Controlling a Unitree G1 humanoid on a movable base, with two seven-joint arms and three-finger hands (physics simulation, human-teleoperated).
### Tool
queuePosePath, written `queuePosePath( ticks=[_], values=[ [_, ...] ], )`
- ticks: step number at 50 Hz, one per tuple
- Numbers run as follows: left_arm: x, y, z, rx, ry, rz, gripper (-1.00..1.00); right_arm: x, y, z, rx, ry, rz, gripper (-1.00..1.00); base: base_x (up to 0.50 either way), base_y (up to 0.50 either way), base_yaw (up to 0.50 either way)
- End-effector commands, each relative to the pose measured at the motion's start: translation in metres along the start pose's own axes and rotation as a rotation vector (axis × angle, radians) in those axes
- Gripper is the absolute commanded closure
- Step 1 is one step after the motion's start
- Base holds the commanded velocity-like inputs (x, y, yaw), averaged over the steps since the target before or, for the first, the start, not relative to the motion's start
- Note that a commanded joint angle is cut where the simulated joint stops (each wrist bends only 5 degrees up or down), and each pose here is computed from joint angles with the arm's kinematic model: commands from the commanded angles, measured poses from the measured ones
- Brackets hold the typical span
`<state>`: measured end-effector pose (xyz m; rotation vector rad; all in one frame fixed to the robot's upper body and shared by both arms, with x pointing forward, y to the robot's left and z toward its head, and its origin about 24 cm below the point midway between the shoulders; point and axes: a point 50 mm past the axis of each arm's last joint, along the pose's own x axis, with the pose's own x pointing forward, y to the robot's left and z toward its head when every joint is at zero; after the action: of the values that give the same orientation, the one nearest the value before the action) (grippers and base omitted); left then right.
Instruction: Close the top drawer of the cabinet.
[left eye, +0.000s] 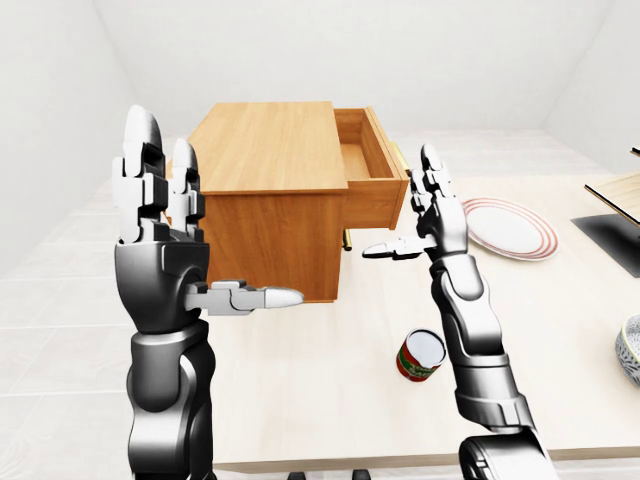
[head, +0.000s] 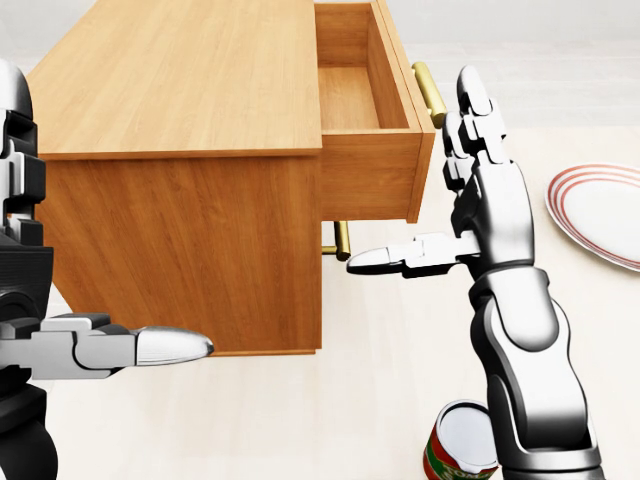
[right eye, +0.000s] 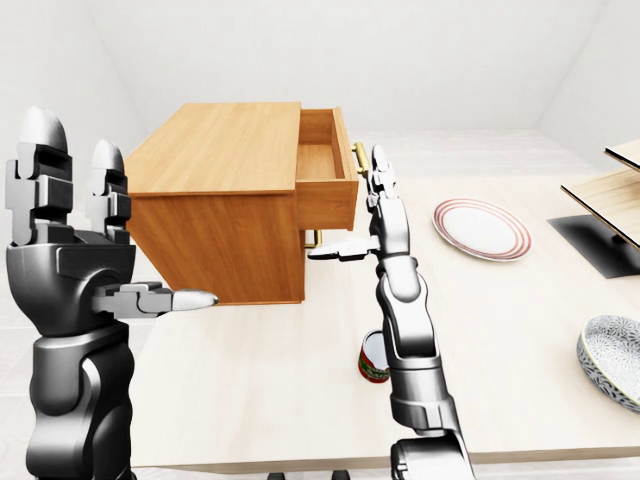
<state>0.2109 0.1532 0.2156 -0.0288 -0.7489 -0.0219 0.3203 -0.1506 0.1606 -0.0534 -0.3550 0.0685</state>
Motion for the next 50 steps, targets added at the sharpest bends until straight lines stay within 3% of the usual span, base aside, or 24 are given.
queuePosePath(
  ticks=[1, 50],
  values=[
    [0.0, 0.001, -0.001, -0.012, 0.006, -0.001, -1.0, 0.004, 0.011, 0.007, 0.004, -0.027, 0.045, -1.0, 0.0, 0.0, 0.0],
    [-0.001, 0.001, -0.002, -0.018, 0.012, -0.004, -1.0, 0.009, 0.077, 0.002, 0.088, 0.005, 0.226, -1.0, 0.0, 0.0, 0.0]
  ],
)
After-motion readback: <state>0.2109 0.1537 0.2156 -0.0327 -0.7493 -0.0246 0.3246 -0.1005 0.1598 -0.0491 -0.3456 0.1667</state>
